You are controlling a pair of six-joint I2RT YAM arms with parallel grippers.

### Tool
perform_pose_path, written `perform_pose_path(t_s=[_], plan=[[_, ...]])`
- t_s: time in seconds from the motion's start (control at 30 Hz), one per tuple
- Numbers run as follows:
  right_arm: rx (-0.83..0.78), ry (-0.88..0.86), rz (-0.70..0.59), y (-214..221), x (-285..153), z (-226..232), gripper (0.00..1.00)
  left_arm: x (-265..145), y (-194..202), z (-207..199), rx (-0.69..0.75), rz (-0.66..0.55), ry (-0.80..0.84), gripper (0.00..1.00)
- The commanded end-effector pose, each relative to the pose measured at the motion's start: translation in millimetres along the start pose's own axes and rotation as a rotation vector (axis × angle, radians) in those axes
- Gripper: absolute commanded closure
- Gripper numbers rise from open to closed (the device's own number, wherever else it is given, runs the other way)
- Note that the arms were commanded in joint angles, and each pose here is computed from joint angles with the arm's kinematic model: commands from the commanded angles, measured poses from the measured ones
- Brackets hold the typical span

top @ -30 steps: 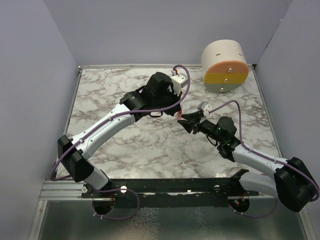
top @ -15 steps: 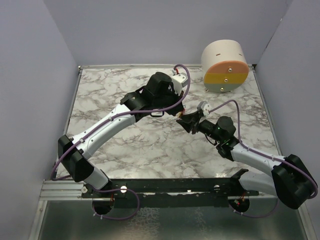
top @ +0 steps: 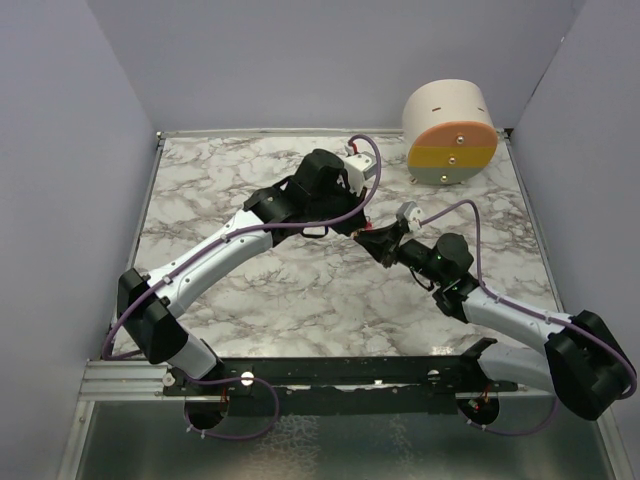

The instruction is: Put the keys on the keyring

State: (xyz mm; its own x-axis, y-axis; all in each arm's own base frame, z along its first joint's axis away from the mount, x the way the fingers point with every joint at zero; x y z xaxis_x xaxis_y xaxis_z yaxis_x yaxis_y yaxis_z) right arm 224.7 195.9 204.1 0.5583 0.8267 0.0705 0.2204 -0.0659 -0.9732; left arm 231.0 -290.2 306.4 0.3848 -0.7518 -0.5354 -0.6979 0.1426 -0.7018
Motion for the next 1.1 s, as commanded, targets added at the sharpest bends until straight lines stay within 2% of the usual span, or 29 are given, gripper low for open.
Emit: perform_pose_path(t_s=[0.0,0.1,0.4,0.53,0.77,1.07], plan=[[-0.021,0.042,-0.027,-11.5,1.3,-7.0,0.96,-6.4,-13.9,-6.2,0.007,-0.067,0.006,1.0],[-0.021,0.047,-0.022,-11.3,1.0,-7.5,0.99,-6.1,-18.2,-5.0,0.006,-0.085,-0.015,1.0],[-0.007,0.047,-0.011,-11.6,2.4,-7.9,0.99,-4.3,-27.4,2.4,0.003,-0.138,-0.092,1.0],[0.008,0.05,0.008,-12.3,4.5,-9.2,0.99,-1.4,-30.5,5.9,-0.004,-0.148,-0.106,0.88],[0.068,0.079,0.104,-15.4,11.6,-16.2,0.99,3.4,-29.2,18.4,-0.024,-0.158,-0.133,0.75],[0.202,0.115,0.22,-30.9,15.8,-21.1,0.99,-12.9,-25.1,42.2,-0.081,-0.266,-0.2,0.73]])
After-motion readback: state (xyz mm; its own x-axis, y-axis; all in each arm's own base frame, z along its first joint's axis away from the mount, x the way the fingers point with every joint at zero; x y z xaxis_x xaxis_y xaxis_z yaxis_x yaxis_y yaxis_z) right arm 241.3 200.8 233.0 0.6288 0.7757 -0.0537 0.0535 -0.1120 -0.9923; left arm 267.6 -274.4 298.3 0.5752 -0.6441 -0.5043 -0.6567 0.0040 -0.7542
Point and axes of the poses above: each gripper's point midway between its finger pads, its own x axis out along the fingers, its own z axis along the line the jaws close on, y = z × x, the point moved 8 cm from there along -x, back along the fingers, and after that the axes turned 14 degrees about -x, right-handed, at the moved point
